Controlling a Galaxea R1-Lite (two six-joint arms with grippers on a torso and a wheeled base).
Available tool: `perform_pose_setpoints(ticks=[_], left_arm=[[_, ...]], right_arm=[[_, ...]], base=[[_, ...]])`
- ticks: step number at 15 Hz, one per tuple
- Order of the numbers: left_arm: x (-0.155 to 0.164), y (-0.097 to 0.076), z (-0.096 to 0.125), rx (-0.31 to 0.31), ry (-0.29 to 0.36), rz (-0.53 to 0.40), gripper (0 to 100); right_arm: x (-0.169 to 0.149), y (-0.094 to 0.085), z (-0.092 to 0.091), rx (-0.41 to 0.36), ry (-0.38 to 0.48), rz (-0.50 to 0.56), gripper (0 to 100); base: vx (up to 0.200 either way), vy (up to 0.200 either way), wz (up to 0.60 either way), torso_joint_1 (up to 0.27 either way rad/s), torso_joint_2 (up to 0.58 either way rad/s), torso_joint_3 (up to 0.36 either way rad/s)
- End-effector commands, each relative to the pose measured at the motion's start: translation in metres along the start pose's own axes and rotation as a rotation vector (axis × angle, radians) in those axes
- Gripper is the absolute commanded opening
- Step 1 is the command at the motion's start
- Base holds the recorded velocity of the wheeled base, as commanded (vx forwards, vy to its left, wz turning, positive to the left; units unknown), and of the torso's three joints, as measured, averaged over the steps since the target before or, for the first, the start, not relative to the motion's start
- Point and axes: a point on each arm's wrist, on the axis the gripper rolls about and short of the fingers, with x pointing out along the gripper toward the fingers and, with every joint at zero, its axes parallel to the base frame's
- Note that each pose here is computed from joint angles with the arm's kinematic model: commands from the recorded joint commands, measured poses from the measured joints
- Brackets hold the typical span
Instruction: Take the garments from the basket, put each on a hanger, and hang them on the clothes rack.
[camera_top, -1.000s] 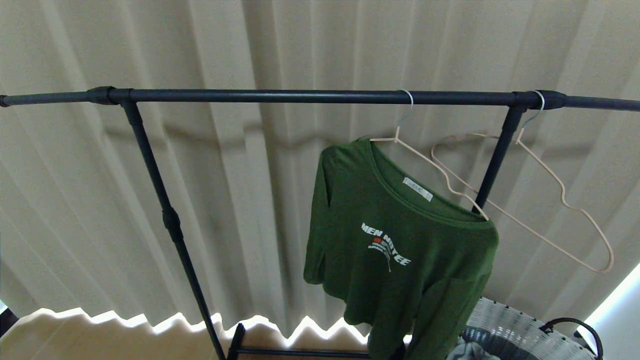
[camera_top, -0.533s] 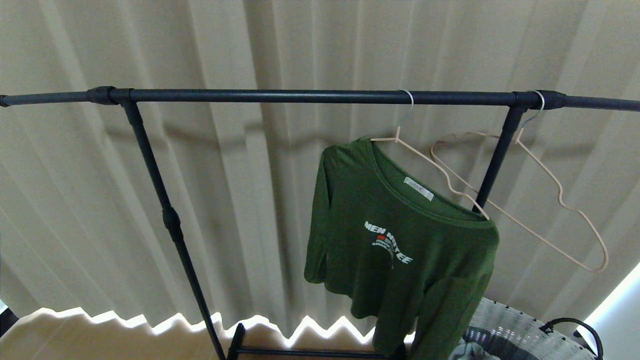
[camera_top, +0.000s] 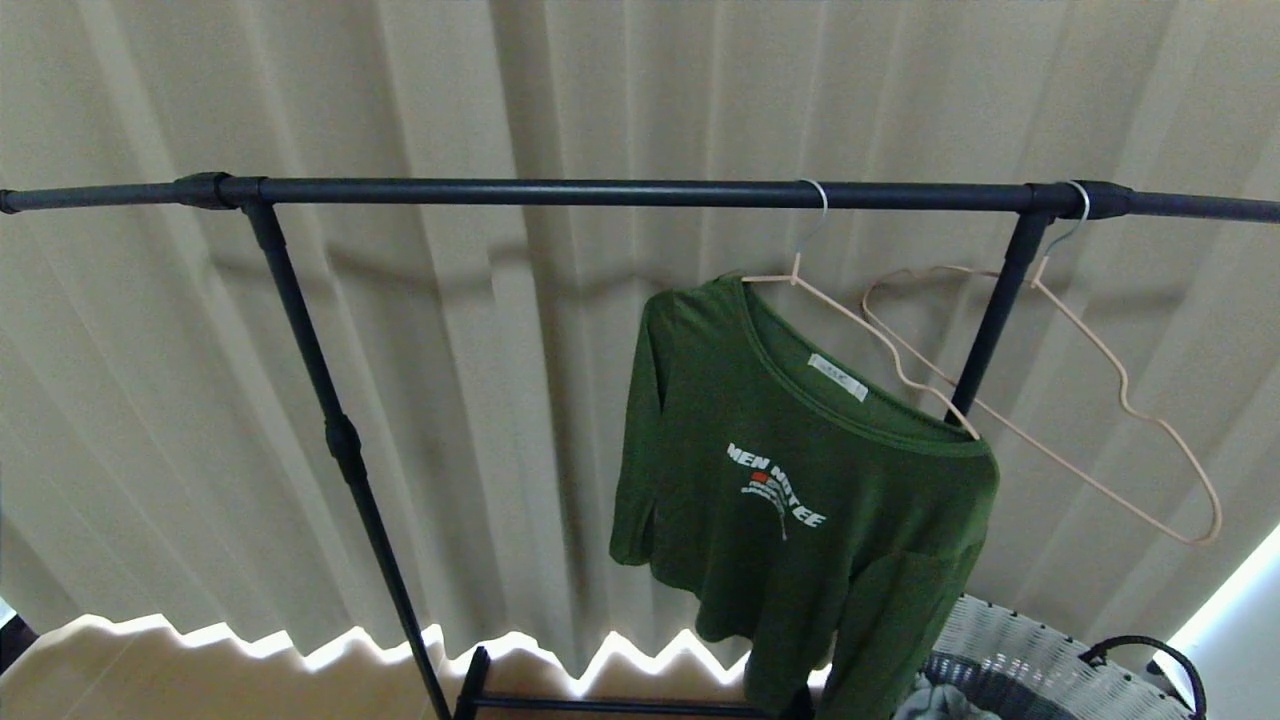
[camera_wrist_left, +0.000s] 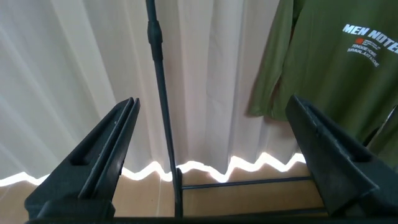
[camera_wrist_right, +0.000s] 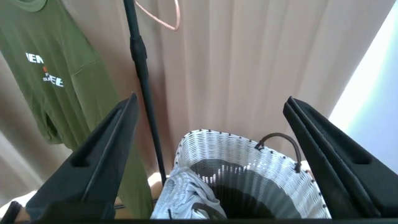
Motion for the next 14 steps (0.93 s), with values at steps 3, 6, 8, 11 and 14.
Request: perform_pose_setpoints(ticks=[3,6,8,11,14], left_arm=[[0.0,0.0001,0.0,-0.006,-0.001,0.003,100],[0.0,0.0002,-0.0002,0.003,0.001,0.008,100],[-0.0001,0.0003,0.0002,0.001,0.0,0.012,100],[0.0,0.0002,-0.0002,-0.002,0.001,0.011,100],[-0.0001,0.0002,0.0002,-0.005,0.0,0.011,100]], right_arm=[[0.0,0.0002,-0.0001,0.026,0.0,0.007,100],[0.0,0.0004,0.0001,0.029,-0.001,0.016,100],[0.0,0.0005,0.0,0.025,-0.001,0.019,100],[0.0,0.0005,0.0,0.028,-0.001,0.019,100],[0.0,0.0005,0.0,0.028,-0.001,0.022,100]], base=[[0.0,0.0,0.0,0.0,0.0,0.0],[0.0,0.0,0.0,0.0,0.0,0.0],[-0.1,0.0,0.0,0.001,0.0,0.006],[-0.2,0.0,0.0,0.014,0.0,0.002],[-0.2,0.0,0.0,-0.002,0.0,-0.001]])
